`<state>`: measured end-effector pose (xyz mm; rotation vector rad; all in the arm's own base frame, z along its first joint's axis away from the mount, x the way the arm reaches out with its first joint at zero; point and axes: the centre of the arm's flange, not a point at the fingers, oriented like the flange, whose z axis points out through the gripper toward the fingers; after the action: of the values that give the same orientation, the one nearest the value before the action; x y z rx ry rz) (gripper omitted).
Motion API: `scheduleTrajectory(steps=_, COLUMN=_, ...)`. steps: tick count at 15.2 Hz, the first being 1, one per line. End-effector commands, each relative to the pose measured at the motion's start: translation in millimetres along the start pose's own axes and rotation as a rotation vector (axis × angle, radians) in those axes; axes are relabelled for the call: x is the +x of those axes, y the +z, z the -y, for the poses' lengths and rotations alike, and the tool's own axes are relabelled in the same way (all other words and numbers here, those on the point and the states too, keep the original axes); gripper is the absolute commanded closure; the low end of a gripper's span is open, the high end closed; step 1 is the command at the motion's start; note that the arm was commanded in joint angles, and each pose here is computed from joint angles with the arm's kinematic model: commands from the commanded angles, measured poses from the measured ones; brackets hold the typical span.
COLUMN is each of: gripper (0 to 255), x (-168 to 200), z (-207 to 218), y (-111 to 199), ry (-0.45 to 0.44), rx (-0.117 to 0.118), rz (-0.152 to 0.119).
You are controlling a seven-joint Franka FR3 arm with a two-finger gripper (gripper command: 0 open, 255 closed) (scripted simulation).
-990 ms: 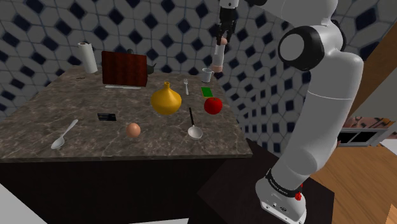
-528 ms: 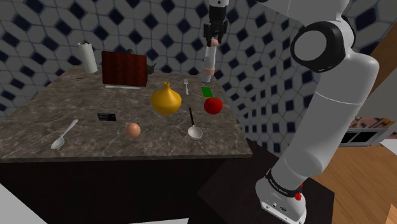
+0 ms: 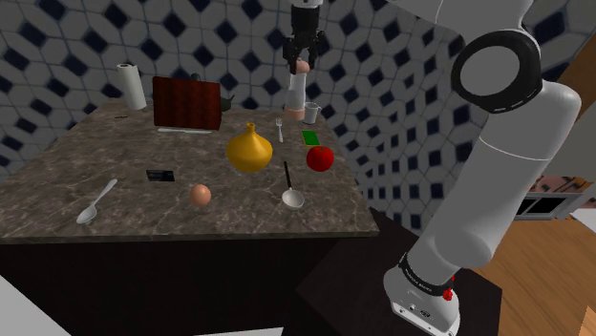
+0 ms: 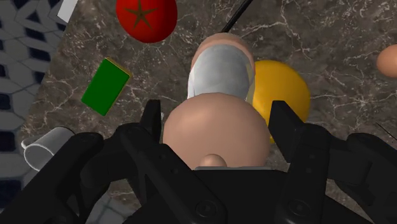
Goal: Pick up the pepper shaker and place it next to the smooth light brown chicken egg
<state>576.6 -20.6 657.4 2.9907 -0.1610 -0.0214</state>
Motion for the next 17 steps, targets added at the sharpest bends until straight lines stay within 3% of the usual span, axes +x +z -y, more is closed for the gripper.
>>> scheduleTrajectory(steps=1, gripper=255, x=-2.0, z=26.7, y=-3.6, ry=0.002, rx=0.000, rz=0.000)
scheduleTrajectory(steps=17, gripper=255, x=-28.3, z=233.9, y=-34.9, ry=0.002, rx=0.000, rz=0.000)
